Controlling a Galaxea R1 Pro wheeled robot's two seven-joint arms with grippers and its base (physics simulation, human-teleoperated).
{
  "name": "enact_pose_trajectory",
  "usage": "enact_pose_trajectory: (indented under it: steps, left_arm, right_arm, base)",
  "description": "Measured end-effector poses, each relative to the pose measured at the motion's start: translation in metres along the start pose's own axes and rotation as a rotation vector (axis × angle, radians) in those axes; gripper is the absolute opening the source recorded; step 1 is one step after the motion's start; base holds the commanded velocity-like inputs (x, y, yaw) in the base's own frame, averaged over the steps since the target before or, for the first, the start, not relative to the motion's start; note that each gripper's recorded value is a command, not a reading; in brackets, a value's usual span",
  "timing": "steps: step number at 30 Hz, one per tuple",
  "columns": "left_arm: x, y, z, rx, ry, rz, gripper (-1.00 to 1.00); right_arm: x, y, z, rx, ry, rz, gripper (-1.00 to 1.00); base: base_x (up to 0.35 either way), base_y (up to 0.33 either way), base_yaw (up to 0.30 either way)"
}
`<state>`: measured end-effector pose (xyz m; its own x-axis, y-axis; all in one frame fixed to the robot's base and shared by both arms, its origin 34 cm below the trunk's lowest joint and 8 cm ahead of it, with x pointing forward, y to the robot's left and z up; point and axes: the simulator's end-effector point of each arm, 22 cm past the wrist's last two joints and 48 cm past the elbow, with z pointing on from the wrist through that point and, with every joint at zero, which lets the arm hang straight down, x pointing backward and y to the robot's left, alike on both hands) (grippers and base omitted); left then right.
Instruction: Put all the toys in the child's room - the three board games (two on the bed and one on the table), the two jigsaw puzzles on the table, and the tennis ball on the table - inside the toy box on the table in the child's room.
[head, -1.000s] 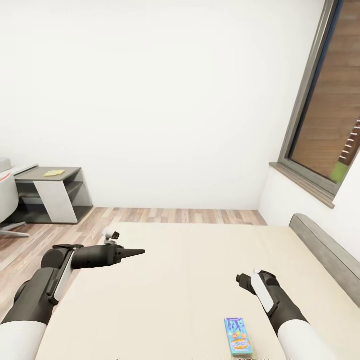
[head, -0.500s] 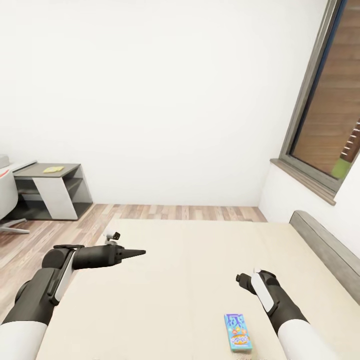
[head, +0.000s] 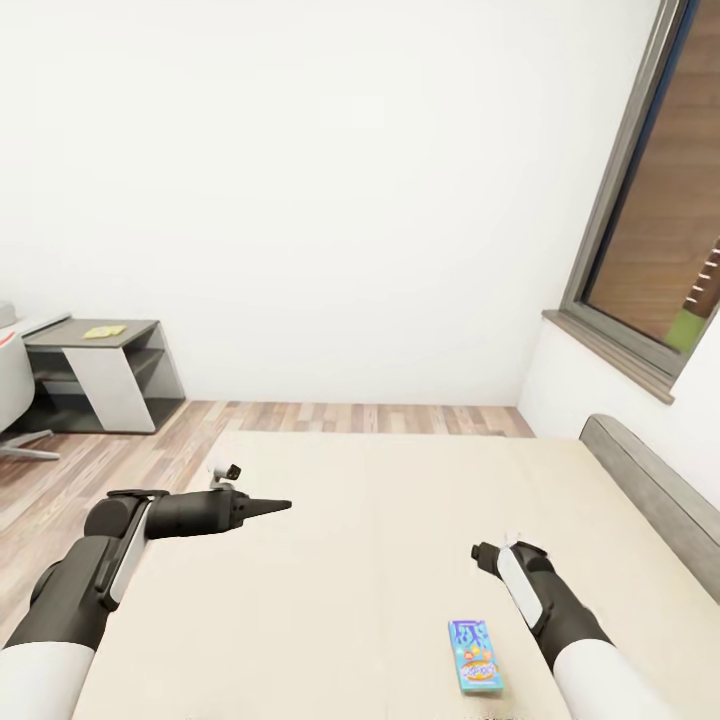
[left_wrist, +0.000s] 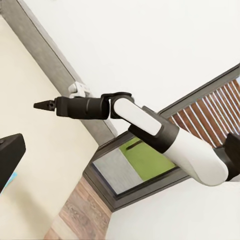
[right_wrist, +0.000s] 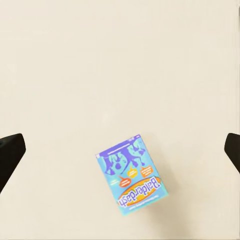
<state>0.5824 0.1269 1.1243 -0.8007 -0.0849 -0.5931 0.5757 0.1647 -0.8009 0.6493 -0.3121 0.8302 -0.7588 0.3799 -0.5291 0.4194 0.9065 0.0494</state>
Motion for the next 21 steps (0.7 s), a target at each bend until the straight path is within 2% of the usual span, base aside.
enact_pose_trajectory:
  steps: [3, 6, 13, 21]
  left_arm:
    - [0.001, 0.002, 0.000, 0.000, 0.001, -0.005, 1.00]
    - [0.002, 0.004, 0.001, 0.000, 0.001, -0.010, 1.00]
    - [0.004, 0.009, 0.001, -0.001, 0.003, -0.021, 1.00]
    - [0.007, 0.015, 0.002, -0.002, 0.006, -0.034, 1.00]
  right_arm:
    - [0.000, 0.004, 0.001, 0.007, -0.013, -0.044, 1.00]
    - [0.002, 0.005, 0.003, 0.009, -0.015, -0.062, 1.00]
    - [0.007, 0.005, 0.007, 0.011, -0.007, -0.071, 1.00]
    - [0.015, 0.011, 0.013, -0.022, 0.012, -0.076, 1.00]
  base:
    - [0.000, 0.000, 0.000]
    - [0.000, 0.000, 0.000]
    - [0.000, 0.000, 0.000]
    - [0.000, 0.000, 0.000]
